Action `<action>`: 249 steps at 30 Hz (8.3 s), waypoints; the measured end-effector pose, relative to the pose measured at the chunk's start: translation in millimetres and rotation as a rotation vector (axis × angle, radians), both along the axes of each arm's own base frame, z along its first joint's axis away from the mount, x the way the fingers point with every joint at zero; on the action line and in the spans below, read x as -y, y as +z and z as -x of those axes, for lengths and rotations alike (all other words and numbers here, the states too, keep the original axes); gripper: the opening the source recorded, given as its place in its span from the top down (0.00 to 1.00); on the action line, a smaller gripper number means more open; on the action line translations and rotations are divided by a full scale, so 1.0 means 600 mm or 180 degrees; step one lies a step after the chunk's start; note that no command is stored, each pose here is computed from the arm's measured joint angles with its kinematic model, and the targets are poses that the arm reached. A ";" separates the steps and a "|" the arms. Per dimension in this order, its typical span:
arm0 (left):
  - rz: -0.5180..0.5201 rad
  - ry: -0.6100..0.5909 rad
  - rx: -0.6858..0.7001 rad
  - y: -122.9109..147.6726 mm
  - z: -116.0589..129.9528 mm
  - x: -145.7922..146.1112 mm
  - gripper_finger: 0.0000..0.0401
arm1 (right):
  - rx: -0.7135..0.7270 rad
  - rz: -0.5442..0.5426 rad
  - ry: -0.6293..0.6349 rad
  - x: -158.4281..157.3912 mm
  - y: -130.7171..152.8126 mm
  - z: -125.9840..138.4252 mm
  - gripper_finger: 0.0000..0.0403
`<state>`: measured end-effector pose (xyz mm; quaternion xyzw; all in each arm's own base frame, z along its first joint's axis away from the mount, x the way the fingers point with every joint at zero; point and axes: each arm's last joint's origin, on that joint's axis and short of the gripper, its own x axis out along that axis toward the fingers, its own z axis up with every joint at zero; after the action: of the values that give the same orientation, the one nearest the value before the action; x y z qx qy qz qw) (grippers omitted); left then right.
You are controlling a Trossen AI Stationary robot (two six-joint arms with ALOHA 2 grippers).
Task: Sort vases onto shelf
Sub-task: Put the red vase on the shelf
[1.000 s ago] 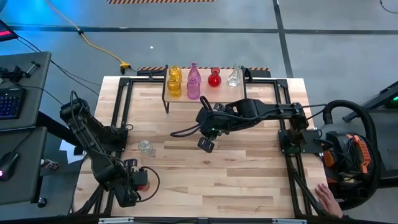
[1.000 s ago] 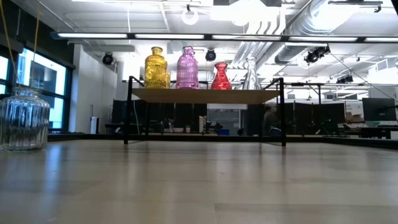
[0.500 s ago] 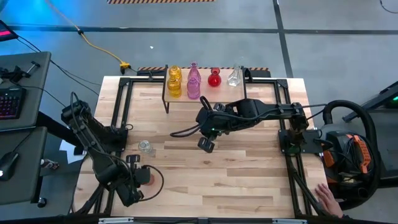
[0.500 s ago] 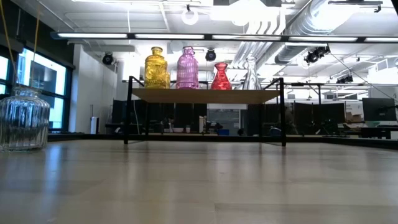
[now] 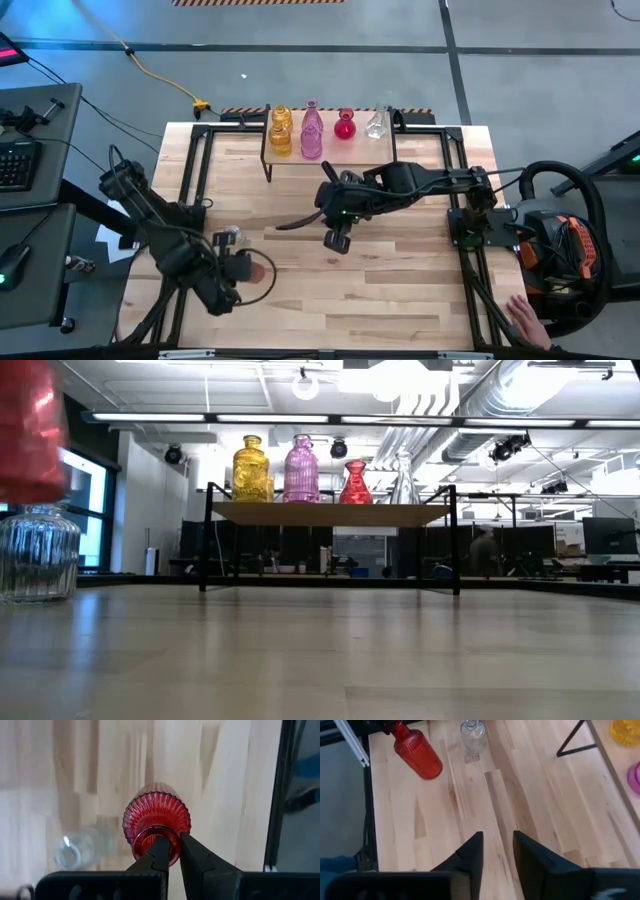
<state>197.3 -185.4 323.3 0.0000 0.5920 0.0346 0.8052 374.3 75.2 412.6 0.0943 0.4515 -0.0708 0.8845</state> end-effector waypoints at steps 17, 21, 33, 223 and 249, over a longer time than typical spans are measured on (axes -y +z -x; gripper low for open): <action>-0.0207 0.0062 0.0650 0.090 -0.076 -0.096 0.97 | 0.0568 0.0277 0.0978 -0.010 0.020 -0.022 0.69; -0.0257 0.0128 0.0744 0.103 -0.086 -0.117 0.97 | 0.0578 0.0387 0.1137 -0.010 0.020 -0.023 0.69; -0.0258 0.0322 0.1109 0.128 -0.117 -0.161 0.97 | 0.0541 0.0571 0.1304 0.018 0.011 -0.036 0.69; -0.0284 0.0898 0.1618 0.192 -0.049 -0.238 0.64 | 0.0368 0.0710 0.0200 0.199 0.055 0.024 0.87; -0.0311 0.0937 0.1498 0.187 -0.044 -0.239 0.64 | 0.1124 0.0644 -0.0345 0.282 -0.039 0.133 0.89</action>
<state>224.0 -42.2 435.5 -0.0553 0.3801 0.1787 0.9059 294.6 -94.3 389.5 0.0401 0.2742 -0.1457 0.9497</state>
